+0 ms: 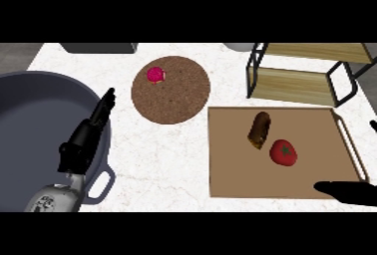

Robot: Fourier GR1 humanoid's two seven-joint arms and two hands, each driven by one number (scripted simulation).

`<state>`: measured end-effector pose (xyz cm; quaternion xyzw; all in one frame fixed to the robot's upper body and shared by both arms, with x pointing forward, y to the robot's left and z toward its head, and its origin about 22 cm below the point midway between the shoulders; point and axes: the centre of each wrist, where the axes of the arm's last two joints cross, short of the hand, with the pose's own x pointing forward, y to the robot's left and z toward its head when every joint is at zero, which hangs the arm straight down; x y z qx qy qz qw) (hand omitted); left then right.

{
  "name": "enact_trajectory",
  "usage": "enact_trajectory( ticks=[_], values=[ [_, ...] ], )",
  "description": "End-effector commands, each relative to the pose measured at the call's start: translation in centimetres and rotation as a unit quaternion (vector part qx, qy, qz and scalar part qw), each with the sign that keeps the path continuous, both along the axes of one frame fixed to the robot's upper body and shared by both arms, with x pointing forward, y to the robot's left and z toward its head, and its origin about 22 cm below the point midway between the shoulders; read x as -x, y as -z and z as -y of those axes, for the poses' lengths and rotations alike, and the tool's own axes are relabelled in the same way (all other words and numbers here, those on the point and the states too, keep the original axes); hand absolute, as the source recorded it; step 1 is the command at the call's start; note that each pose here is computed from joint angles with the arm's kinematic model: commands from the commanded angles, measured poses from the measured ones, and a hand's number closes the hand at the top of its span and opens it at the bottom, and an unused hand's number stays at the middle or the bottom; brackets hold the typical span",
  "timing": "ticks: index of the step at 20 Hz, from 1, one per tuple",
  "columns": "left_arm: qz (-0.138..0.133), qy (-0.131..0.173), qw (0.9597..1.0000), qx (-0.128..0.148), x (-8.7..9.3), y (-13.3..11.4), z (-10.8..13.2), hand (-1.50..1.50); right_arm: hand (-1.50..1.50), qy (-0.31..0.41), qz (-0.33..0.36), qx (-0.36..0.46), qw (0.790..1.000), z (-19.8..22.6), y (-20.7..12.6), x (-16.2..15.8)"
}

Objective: Pick the tomato from the tray and place it in the tiered shelf

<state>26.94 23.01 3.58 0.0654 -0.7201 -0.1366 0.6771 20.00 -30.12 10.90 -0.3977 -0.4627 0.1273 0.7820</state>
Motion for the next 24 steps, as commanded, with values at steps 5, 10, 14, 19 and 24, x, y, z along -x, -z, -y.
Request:
enact_trajectory(
  ticks=[5,10,14,19,24],
  values=[
    [-0.023,0.001,0.9995,0.020,-0.8,2.9,1.3,0.00,-1.50,0.000,-0.053,0.021,0.998,-6.9,-2.3,-1.0],
    [-0.016,-0.001,0.9996,0.024,-1.6,0.8,1.3,0.00,-1.50,0.004,-0.039,0.034,0.999,-7.2,-2.9,-2.4],
    [-0.025,-0.011,0.9993,0.026,-1.1,1.7,0.3,0.00,-1.50,0.014,-0.049,0.057,0.997,-7.2,-2.4,-2.6],
    [-0.021,-0.008,0.9993,0.029,0.5,2.5,1.0,0.00,-1.50,0.024,-0.048,0.039,0.998,-9.2,-2.8,-3.0],
    [-0.020,-0.006,0.9993,0.030,-0.8,2.1,0.7,0.00,-1.50,0.027,-0.054,0.033,0.998,-10.0,-0.5,-4.7]
  ],
)
